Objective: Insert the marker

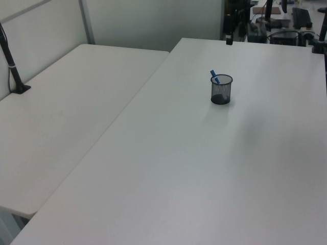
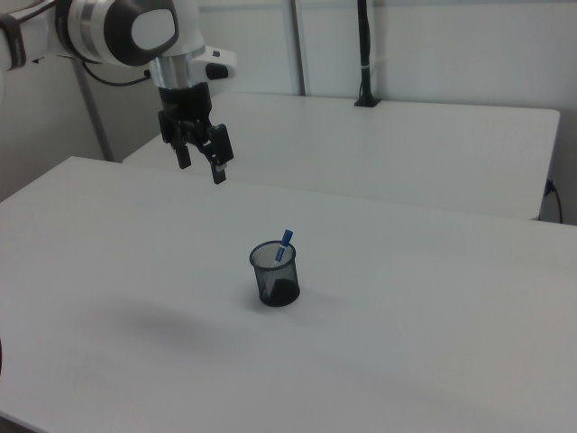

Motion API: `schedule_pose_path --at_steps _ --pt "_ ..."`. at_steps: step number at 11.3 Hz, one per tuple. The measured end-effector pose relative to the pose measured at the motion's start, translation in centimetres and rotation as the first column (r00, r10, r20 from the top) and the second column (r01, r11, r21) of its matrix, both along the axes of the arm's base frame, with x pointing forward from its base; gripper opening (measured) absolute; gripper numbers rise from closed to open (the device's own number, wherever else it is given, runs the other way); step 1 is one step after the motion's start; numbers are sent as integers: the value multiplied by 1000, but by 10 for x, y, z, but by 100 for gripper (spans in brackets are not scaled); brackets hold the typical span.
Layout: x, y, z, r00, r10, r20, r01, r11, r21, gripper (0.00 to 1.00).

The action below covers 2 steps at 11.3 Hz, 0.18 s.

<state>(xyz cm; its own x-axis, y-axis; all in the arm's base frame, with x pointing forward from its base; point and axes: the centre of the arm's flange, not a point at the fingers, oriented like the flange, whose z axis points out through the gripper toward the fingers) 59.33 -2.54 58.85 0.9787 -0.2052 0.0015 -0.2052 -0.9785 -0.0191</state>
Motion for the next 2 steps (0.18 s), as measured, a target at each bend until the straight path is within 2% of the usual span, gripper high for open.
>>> schedule_pose_path --at_steps 2 --pt "-2 -6 3 1000 -9 6 9 1000 1 100"
